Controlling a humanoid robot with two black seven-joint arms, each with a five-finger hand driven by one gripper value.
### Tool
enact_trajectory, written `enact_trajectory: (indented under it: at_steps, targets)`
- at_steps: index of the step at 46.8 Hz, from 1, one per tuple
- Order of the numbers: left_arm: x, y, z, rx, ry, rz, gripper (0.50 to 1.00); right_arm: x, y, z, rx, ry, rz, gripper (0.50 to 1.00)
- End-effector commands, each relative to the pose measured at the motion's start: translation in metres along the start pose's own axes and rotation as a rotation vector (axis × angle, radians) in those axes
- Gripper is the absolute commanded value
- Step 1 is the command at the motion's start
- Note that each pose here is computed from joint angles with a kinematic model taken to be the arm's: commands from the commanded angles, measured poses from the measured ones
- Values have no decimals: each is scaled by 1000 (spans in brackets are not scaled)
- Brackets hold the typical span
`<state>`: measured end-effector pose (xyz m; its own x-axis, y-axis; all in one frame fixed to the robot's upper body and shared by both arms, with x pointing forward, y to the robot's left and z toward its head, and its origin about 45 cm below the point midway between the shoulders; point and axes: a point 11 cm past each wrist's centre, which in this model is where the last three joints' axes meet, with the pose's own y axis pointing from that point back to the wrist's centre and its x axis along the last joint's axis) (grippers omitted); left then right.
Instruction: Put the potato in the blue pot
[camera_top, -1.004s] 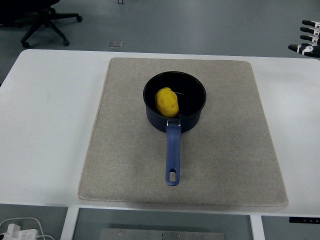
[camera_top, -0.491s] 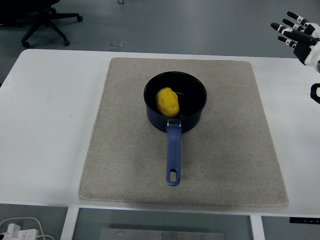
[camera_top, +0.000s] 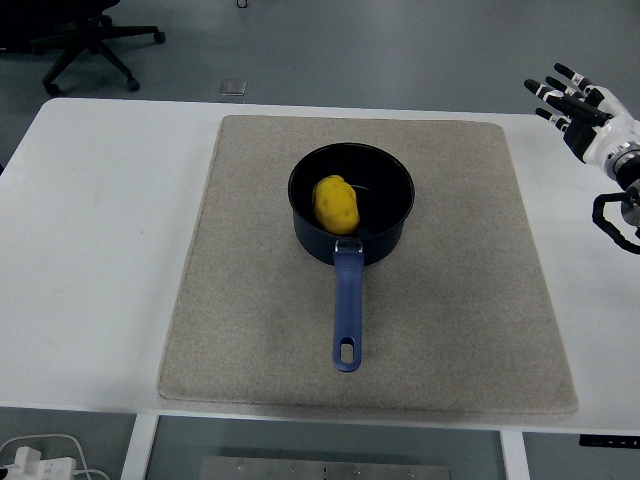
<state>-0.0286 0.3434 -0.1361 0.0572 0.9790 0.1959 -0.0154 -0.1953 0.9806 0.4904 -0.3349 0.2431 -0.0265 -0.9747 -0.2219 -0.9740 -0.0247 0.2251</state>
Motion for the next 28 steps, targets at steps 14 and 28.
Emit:
enact_trajectory:
  at_steps: [14,28]
  targets:
    - [0,0,0,0,0,0,996,14,3,14,-10,-37,7,928]
    - [0,0,0,2,0,0,996,13,3,14,-6,-42,2,928]
